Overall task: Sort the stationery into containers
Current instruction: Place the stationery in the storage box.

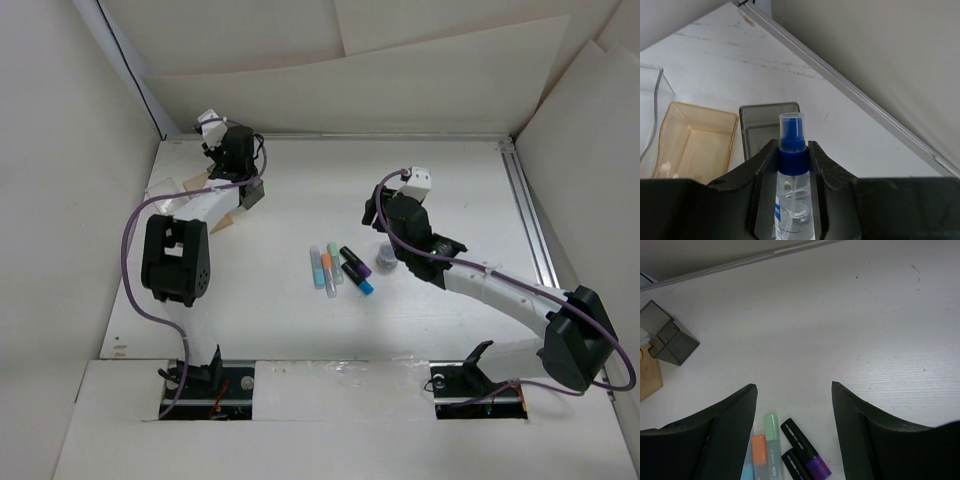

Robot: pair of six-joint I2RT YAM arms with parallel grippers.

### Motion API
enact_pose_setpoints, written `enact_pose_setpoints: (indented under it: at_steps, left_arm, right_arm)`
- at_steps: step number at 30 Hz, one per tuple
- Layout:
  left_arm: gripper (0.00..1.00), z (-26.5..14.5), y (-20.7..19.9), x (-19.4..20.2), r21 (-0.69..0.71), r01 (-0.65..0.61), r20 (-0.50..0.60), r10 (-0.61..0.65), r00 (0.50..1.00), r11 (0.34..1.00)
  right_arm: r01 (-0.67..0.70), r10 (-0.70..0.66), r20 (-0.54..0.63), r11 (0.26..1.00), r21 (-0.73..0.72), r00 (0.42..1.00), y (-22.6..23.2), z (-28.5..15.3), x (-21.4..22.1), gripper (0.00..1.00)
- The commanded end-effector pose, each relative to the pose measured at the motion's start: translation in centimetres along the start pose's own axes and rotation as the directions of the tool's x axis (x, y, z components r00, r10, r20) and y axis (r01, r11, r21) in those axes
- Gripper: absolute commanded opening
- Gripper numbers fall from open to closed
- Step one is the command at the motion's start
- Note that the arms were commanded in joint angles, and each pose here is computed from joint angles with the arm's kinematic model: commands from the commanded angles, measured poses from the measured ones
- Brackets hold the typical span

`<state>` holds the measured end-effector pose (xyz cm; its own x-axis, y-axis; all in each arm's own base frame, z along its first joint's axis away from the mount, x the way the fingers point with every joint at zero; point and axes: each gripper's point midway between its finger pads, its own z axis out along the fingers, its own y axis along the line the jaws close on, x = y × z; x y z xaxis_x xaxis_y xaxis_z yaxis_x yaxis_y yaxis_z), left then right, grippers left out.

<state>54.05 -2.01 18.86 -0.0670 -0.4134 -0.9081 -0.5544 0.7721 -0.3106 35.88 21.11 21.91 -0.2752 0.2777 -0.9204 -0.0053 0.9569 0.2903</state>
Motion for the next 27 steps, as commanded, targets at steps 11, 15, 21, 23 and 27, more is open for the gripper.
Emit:
enact_pose_setpoints:
  at_steps: [11,15,21,23,27]
  left_arm:
    - [0.00,4.3,0.2,-2.7,-0.078,-0.064,0.111,0.072,0.991,0.995]
    - [0.01,4.8,0.5,-1.1,-0.075,-0.068,0.094,0.075,0.993,0.995]
    - [0.08,5.2,0.7,-0.1,-0.082,-0.081,0.080,0.088,0.993,0.993]
    - [0.15,5.2,0.7,-0.1,-0.082,-0.081,0.080,0.088,0.993,0.993]
    - [0.35,4.7,0.5,-0.9,-0.068,-0.071,0.088,0.076,0.993,0.995]
  right_arm:
    - [-0.006,0.007,0.036,0.999,-0.033,0.999,1.0,-0.1,-0.9,0.67]
    - [-0.006,0.007,0.036,0.999,-0.033,0.999,1.0,-0.1,-0.9,0.67]
    - [0.000,0.001,0.029,1.000,-0.030,1.000,0.9,0.1,-0.6,0.67]
    - [-0.001,0.001,0.034,1.000,-0.022,0.999,0.8,0.1,-0.7,0.67]
    - [-0.001,0.001,0.034,1.000,-0.022,0.999,0.8,0.1,-0.7,0.67]
